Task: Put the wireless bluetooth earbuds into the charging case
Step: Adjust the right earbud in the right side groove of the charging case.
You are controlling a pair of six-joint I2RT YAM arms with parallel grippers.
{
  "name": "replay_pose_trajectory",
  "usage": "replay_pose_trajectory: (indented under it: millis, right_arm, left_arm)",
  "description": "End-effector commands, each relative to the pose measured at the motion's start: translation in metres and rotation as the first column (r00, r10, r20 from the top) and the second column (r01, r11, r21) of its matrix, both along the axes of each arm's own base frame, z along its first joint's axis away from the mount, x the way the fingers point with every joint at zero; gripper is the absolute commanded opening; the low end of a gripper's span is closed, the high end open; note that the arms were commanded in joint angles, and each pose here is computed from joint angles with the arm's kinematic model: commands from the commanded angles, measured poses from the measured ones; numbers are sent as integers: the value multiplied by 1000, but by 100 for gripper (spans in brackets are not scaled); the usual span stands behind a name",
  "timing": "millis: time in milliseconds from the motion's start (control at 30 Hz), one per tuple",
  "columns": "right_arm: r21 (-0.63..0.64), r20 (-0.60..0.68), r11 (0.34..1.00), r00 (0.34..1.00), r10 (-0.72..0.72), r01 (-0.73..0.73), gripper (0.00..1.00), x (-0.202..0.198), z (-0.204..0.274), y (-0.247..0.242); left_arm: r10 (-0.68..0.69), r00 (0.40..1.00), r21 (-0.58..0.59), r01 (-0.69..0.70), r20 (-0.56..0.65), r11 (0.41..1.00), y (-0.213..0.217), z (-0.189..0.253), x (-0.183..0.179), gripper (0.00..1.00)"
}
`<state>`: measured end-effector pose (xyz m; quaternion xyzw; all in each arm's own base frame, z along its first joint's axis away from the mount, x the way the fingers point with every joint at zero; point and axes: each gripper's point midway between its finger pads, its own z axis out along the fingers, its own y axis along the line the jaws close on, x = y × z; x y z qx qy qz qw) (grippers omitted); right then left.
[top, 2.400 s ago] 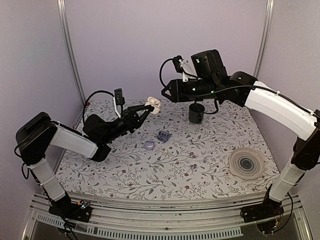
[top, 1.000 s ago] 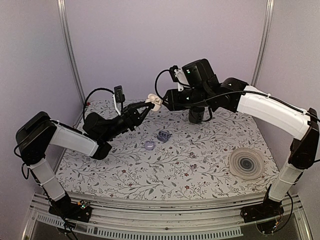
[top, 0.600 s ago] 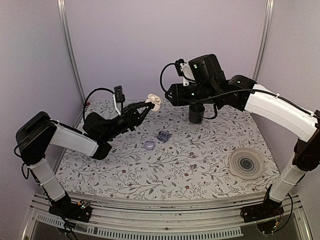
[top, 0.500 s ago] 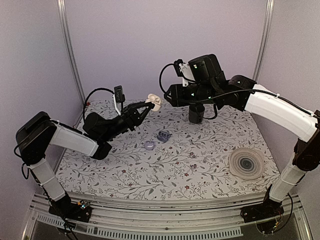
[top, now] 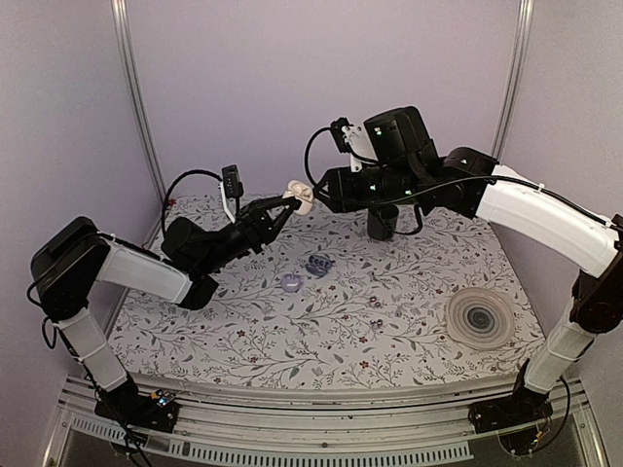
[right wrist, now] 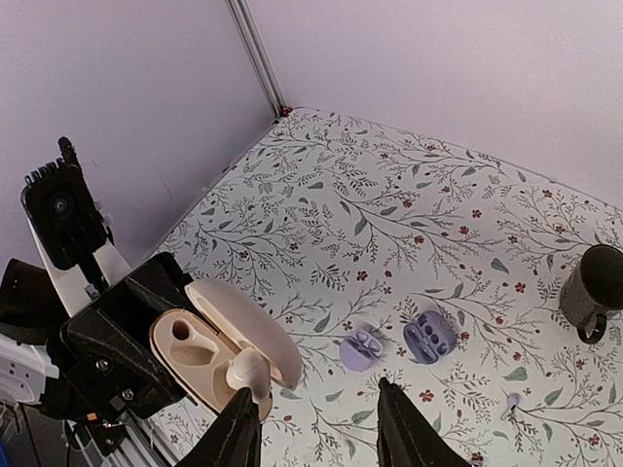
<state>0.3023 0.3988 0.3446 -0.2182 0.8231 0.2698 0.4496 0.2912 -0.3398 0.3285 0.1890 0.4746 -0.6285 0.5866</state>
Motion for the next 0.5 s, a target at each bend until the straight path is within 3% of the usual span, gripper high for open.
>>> replay_pose_trajectory:
  millis: [0,233,467]
  right_arm:
    - [-5,1,999,999,37,-37,42,-6,-2,10]
    - [-27,-16,999,999,36,-37,42,-10,-11,7]
    - [-6,43,1000,999,-29,29,43,-3,13,-6]
  left_arm:
    - [17,972,-195,30,233,980,26,56,-33,0]
    - [16,970,-198,33,243,980,26,59,-34,0]
    - [10,970,-195,39,243,980,26,59,-35,0]
